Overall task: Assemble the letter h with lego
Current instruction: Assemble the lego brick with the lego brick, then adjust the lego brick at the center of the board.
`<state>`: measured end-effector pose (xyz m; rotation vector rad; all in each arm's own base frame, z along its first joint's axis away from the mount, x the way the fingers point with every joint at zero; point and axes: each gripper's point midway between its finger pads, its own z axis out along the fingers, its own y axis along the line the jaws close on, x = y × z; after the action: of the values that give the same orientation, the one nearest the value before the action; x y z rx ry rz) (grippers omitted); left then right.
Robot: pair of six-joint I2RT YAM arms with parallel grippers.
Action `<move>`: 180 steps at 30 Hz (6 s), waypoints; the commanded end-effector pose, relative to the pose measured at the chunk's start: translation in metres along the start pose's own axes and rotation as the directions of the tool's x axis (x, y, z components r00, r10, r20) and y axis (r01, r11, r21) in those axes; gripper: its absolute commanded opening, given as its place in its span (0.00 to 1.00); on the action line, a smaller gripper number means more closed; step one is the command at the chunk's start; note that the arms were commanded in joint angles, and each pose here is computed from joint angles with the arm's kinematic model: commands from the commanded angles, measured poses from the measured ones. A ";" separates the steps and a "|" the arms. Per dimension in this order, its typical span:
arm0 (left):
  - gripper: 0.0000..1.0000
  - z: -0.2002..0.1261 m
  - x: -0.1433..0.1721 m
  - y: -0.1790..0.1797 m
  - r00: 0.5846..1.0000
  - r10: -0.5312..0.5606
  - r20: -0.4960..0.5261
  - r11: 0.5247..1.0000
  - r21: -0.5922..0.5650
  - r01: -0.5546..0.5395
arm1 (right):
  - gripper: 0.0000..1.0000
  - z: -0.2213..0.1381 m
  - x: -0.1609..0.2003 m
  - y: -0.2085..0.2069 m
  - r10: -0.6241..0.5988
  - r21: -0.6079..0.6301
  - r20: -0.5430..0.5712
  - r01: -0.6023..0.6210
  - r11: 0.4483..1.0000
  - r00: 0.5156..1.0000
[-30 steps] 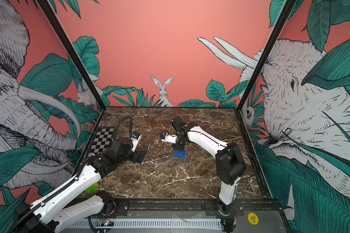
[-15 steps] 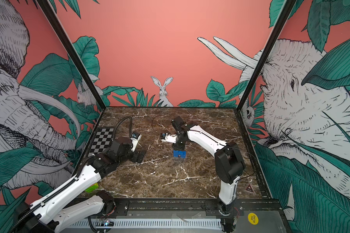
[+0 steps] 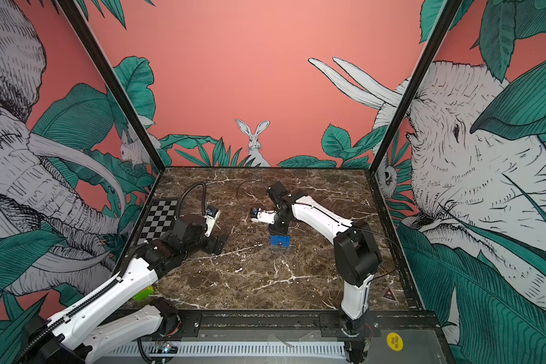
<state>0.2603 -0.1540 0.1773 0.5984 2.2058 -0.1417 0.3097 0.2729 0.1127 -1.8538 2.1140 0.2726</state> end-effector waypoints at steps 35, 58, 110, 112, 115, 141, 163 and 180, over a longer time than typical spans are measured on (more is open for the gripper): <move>0.99 0.000 0.002 0.002 1.000 0.020 -0.011 1.000 -0.015 -0.020 | 0.00 0.008 0.013 -0.008 0.046 0.059 -0.054 -0.043 0.997 0.997; 0.99 0.000 0.001 0.002 1.000 0.018 -0.008 1.000 -0.015 -0.018 | 0.00 -0.001 0.002 0.006 0.029 0.037 -0.015 -0.029 0.999 0.999; 0.99 -0.001 0.000 0.000 1.000 0.015 -0.010 1.000 -0.004 -0.015 | 0.00 0.019 0.025 0.012 0.059 0.024 -0.081 -0.057 0.998 0.995; 1.00 -0.001 0.001 0.000 1.000 0.014 -0.012 1.000 -0.004 -0.014 | 0.00 0.026 0.029 0.013 0.068 0.011 -0.106 -0.068 0.998 0.992; 0.99 -0.001 0.001 0.000 1.000 0.014 -0.015 1.000 -0.002 -0.014 | 0.00 0.035 0.032 0.017 0.091 -0.015 -0.115 -0.093 0.996 0.989; 0.99 0.003 0.004 -0.003 0.999 0.015 -0.033 1.000 0.010 -0.015 | 0.00 0.046 0.044 0.029 0.121 -0.033 -0.176 -0.129 0.991 0.977; 0.99 0.005 0.006 0.001 0.999 0.019 -0.049 1.000 -0.018 -0.020 | 0.00 0.007 -0.041 0.050 0.222 -0.472 -0.007 -0.199 0.859 0.975; 0.99 0.008 0.009 0.002 0.998 0.024 -0.063 0.999 -0.025 -0.026 | 0.42 0.057 -0.032 0.018 0.342 -0.603 -0.086 -0.322 0.730 0.936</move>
<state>0.2617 -0.1509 0.1614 0.6150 2.2601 -0.0926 0.3028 0.3344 0.0861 -1.7069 2.4669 1.1922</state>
